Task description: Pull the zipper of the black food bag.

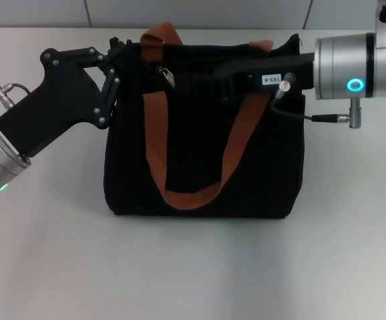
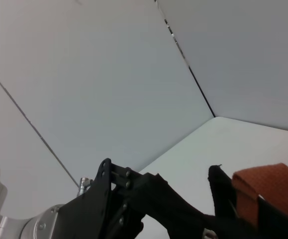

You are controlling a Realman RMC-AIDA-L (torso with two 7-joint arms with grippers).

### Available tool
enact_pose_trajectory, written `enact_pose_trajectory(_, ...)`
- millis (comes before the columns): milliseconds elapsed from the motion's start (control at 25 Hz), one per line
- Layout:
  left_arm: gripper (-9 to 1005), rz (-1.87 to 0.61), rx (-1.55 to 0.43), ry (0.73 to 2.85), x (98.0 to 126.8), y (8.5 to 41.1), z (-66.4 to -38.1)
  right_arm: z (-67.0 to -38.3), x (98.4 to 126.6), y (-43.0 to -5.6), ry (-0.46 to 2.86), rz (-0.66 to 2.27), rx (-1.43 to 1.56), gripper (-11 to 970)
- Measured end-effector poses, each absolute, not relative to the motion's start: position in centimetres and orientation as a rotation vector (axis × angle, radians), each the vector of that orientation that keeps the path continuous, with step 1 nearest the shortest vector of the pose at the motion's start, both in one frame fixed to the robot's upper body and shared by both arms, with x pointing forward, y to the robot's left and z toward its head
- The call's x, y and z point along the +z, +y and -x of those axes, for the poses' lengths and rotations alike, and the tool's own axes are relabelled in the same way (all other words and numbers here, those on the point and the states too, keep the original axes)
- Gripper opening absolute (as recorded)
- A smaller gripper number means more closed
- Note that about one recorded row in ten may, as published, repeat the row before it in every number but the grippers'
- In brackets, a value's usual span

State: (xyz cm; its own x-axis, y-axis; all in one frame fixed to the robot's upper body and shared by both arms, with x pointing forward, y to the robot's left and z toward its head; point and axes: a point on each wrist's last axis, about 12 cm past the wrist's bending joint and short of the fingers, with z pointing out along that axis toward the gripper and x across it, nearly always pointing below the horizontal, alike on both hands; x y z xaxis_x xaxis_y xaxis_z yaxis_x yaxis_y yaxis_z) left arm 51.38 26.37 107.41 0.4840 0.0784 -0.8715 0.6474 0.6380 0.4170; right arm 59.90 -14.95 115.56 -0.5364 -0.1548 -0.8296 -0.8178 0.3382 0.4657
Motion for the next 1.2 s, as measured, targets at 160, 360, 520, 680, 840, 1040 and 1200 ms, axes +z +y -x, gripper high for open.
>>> enact_pose_trajectory(160, 22, -0.829, -0.399, 1.027, 107.4, 26.4, -51.4, -59.7, 115.4, -15.2, 1.916, 0.841, 1.22, 17)
enact_pose_trajectory(360, 22, -0.829, -0.399, 1.027, 107.4, 26.4, -51.4, -59.7, 115.2, -15.5, 1.919, 0.829, 1.215, 35)
enact_pose_trajectory(520, 22, -0.828, -0.398, 1.027, 107.4, 26.4, -51.4, -59.6, 115.2, -15.7, 1.917, 0.824, 1.201, 50)
enact_pose_trajectory(680, 22, -0.828, -0.398, 1.028, 107.4, 26.4, -51.4, -59.6, 115.3, -15.7, 1.914, 0.827, 1.199, 64)
enact_pose_trajectory(840, 22, -0.829, -0.398, 1.026, 107.4, 26.4, -51.4, -59.6, 115.5, -15.7, 1.903, 0.825, 1.207, 79)
enact_pose_trajectory(1040, 22, -0.833, -0.404, 1.019, 107.5, 26.2, -51.5, -59.8, 115.9, -15.2, 1.892, 0.852, 1.198, 97)
enact_pose_trajectory(1200, 22, -0.836, -0.407, 1.014, 107.6, 26.1, -51.6, -59.8, 116.0, -14.7, 1.887, 0.878, 1.186, 117)
